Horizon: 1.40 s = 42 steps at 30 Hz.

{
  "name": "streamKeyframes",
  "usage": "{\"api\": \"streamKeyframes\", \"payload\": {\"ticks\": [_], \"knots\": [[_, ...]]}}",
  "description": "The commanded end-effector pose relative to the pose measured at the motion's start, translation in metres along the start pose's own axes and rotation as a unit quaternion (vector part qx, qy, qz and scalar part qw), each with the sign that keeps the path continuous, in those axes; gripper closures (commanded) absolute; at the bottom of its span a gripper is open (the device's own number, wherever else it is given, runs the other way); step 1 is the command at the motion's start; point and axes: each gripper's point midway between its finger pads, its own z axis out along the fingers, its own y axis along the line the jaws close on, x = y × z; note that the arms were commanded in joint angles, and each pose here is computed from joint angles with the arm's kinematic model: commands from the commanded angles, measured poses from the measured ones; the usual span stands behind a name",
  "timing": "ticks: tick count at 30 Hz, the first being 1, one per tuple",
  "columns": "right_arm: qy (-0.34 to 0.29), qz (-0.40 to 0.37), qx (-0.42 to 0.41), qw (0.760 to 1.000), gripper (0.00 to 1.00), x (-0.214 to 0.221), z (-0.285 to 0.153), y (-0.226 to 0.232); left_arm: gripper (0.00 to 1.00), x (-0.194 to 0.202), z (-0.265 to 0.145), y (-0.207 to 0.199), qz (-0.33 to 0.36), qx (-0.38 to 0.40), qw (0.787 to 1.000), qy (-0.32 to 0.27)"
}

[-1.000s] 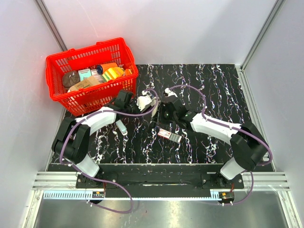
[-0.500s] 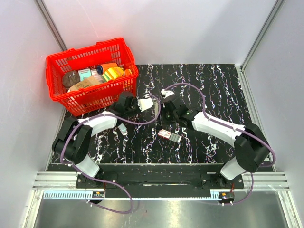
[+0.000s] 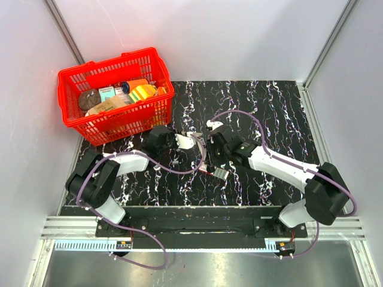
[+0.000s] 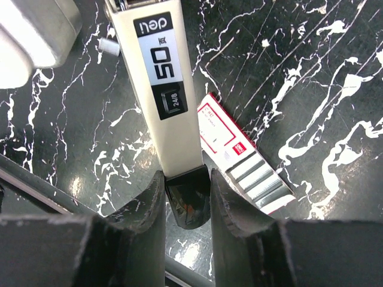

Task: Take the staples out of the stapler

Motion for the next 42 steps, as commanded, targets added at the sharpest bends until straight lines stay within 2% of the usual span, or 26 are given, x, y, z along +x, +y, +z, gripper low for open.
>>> {"api": "streamKeyframes", "payload": {"ticks": [1, 4, 7, 10, 13, 15, 18, 21, 23, 26, 31, 34, 38, 41, 42], "knots": [[-0.01, 0.026, 0.028, 0.999, 1.0, -0.003, -0.02, -0.01, 1.0, 0.014, -0.009, 0.049, 0.028, -0.115, 0.992, 0.049], [-0.015, 0.03, 0.028, 0.999, 1.0, -0.008, -0.02, -0.009, 1.0, 0.006, -0.009, 0.05, -0.002, -0.109, 0.993, 0.041], [-0.043, 0.041, 0.027, 0.998, 1.0, -0.027, -0.023, -0.005, 1.0, -0.01, -0.013, 0.043, -0.051, -0.068, 0.996, 0.029], [-0.089, 0.061, 0.033, 0.994, 1.0, -0.059, -0.03, -0.003, 1.0, -0.038, -0.021, 0.017, -0.137, 0.041, 0.99, -0.004], [-0.142, 0.102, 0.026, 0.984, 1.0, -0.098, -0.042, -0.007, 0.93, -0.073, -0.04, -0.022, -0.213, 0.182, 0.959, -0.046], [-0.17, 0.141, 0.021, 0.975, 1.0, -0.124, -0.049, -0.02, 0.84, -0.089, -0.051, -0.037, -0.259, 0.245, 0.932, -0.058], [-0.188, 0.168, 0.019, 0.968, 1.0, -0.148, -0.053, -0.035, 0.77, -0.101, -0.057, -0.05, -0.295, 0.297, 0.906, -0.065], [-0.191, 0.169, 0.025, 0.967, 1.0, -0.161, -0.049, -0.044, 0.64, -0.104, -0.062, -0.062, -0.301, 0.346, 0.887, -0.059], [-0.189, 0.169, 0.036, 0.967, 1.0, -0.168, -0.044, -0.053, 0.6, -0.107, -0.066, -0.066, -0.301, 0.366, 0.878, -0.059], [-0.195, 0.17, 0.052, 0.964, 1.0, -0.179, -0.039, -0.067, 0.55, -0.109, -0.071, -0.055, -0.322, 0.373, 0.868, -0.068], [-0.184, 0.149, 0.096, 0.967, 1.0, -0.187, -0.026, -0.094, 0.48, -0.096, -0.078, -0.002, -0.385, 0.331, 0.858, -0.078], [-0.134, 0.126, 0.138, 0.973, 1.0, -0.178, -0.002, -0.111, 0.46, -0.077, -0.088, 0.021, -0.407, 0.3, 0.861, -0.055], [-0.08, 0.117, 0.169, 0.975, 1.0, -0.16, 0.027, -0.125, 0.44, -0.054, -0.105, 0.028, -0.425, 0.269, 0.864, -0.035], [-0.039, 0.113, 0.188, 0.975, 1.0, -0.147, 0.045, -0.134, 0.29, -0.038, -0.116, 0.023, -0.429, 0.25, 0.868, -0.008], [-0.03, 0.112, 0.194, 0.974, 1.0, -0.144, 0.049, -0.136, 0.27, -0.033, -0.12, 0.023, -0.428, 0.242, 0.871, 0.001]]}}
